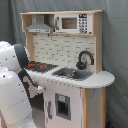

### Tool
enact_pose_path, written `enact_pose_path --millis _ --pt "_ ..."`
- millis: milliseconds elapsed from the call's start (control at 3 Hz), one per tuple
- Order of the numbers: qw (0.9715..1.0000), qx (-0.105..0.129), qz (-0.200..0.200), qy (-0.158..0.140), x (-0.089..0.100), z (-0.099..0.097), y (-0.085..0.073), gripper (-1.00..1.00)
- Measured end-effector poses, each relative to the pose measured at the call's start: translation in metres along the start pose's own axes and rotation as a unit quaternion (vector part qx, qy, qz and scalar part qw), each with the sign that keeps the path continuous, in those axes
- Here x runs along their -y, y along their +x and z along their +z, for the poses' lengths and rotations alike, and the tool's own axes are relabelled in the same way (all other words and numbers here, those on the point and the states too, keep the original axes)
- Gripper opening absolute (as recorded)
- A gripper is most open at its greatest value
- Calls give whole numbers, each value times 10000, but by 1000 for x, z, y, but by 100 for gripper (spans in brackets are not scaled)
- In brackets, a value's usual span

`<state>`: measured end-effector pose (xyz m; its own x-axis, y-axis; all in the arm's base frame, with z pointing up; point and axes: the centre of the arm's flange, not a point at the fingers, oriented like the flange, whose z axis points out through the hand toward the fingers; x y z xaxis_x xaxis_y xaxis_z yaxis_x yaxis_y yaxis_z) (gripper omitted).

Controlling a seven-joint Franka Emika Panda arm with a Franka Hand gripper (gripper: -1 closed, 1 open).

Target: Play with the kitchen

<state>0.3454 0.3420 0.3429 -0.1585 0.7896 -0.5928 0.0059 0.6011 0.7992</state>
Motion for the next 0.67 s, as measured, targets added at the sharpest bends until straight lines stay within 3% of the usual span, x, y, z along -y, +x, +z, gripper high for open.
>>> enact_pose_path --millis 333,667 --pt "9985 5 -546 -3 0 0 0 -100" --pt "9944 7 -1055 -5 0 0 0 -100"
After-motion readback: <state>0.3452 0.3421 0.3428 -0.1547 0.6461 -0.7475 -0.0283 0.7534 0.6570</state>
